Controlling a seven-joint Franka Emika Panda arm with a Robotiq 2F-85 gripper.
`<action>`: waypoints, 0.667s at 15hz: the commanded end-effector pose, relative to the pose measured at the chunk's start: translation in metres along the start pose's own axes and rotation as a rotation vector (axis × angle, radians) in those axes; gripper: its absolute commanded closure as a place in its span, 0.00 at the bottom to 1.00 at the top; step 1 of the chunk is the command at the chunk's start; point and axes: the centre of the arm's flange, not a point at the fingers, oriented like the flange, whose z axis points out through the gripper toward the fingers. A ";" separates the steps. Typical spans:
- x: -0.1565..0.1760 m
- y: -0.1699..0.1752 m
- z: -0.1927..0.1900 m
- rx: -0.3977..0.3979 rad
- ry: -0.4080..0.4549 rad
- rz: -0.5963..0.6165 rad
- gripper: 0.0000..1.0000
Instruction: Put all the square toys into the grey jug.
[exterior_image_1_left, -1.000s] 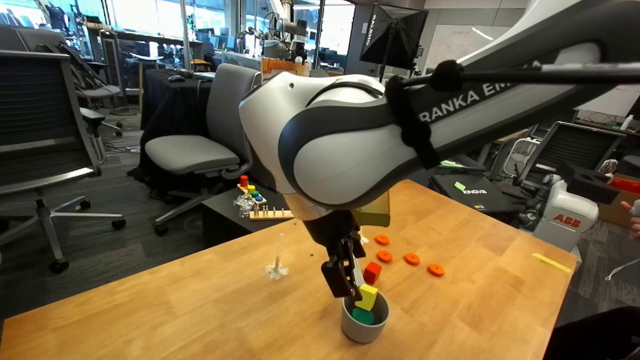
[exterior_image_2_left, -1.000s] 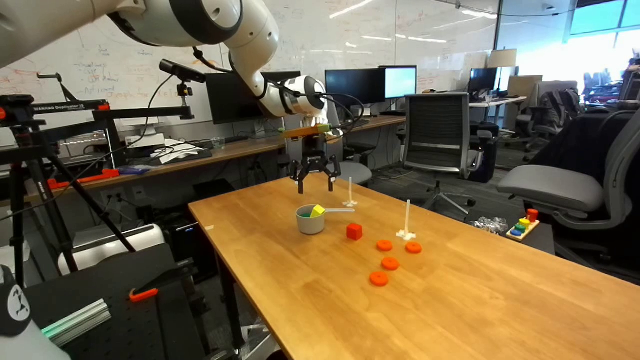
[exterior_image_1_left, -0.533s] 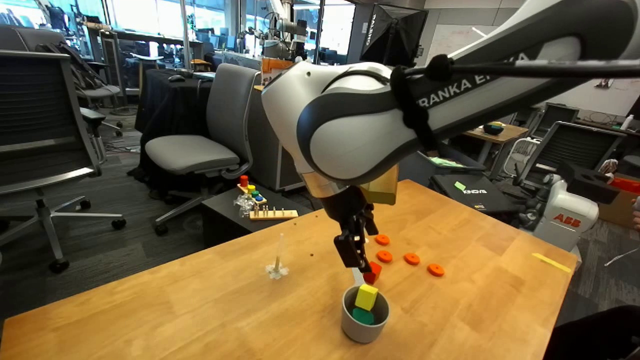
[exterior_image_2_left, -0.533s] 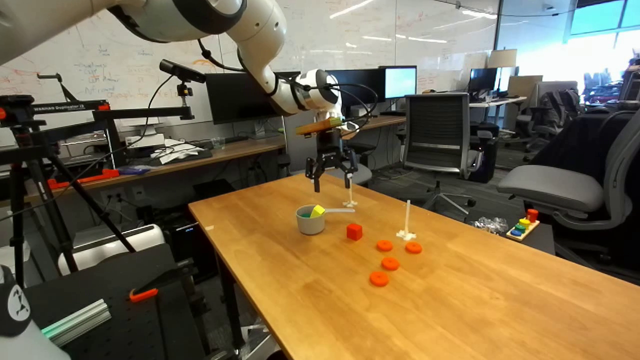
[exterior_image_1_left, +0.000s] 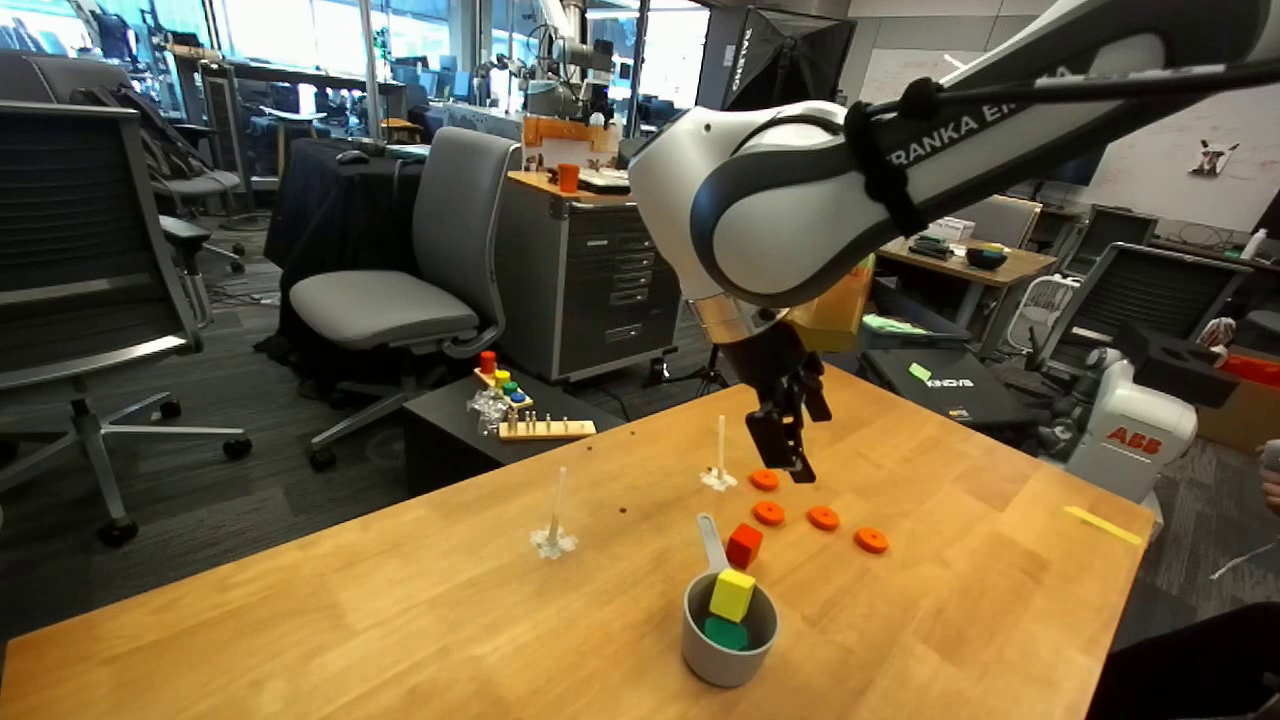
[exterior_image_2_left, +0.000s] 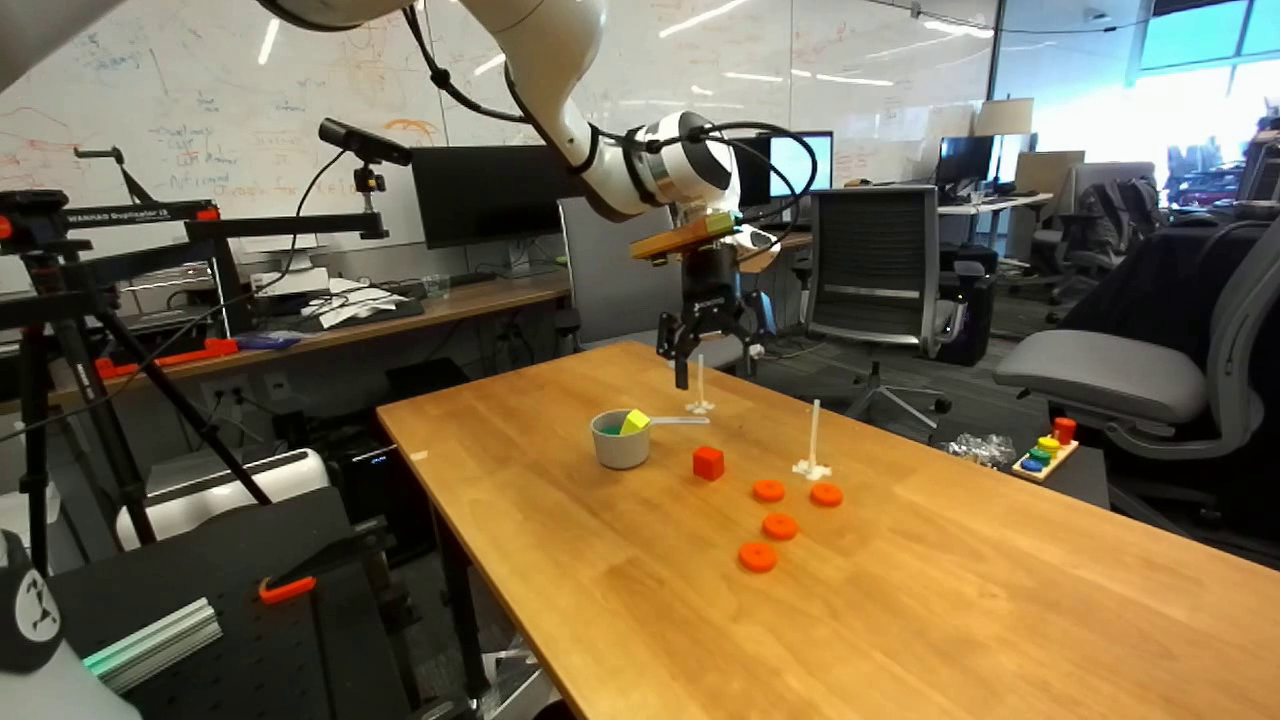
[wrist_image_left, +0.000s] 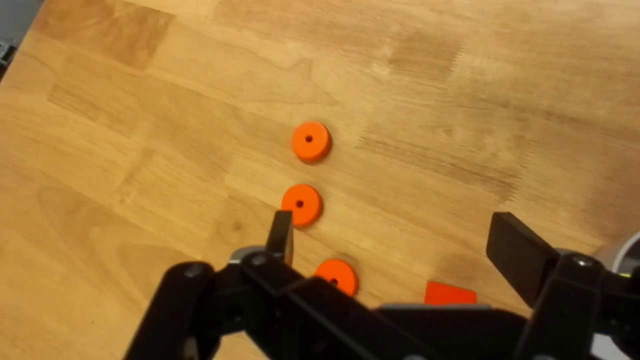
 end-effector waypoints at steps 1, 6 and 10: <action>-0.007 0.008 0.027 0.018 -0.007 0.032 0.00; 0.025 0.002 0.055 0.090 0.073 0.073 0.00; 0.047 -0.016 0.064 0.142 0.119 0.053 0.00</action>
